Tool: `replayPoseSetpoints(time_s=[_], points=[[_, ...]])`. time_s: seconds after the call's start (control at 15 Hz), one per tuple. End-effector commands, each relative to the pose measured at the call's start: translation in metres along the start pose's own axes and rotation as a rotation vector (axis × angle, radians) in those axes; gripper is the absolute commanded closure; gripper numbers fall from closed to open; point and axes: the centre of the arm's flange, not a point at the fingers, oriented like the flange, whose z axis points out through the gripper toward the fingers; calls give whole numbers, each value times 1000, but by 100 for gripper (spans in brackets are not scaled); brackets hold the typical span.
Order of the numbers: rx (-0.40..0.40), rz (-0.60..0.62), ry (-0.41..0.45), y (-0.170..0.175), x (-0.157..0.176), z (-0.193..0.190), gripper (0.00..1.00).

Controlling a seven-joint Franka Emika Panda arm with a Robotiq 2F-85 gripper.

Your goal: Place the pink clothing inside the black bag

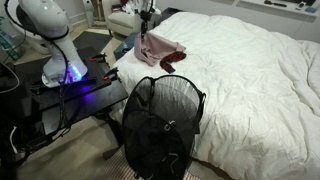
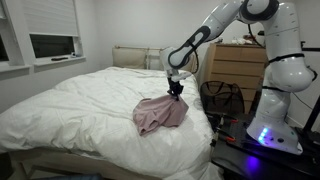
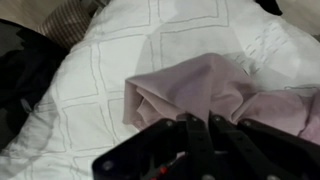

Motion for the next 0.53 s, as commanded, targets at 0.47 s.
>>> replayPoseSetpoints(time_s=[0.47], points=[[22,404,227,65,-46,-209,99]])
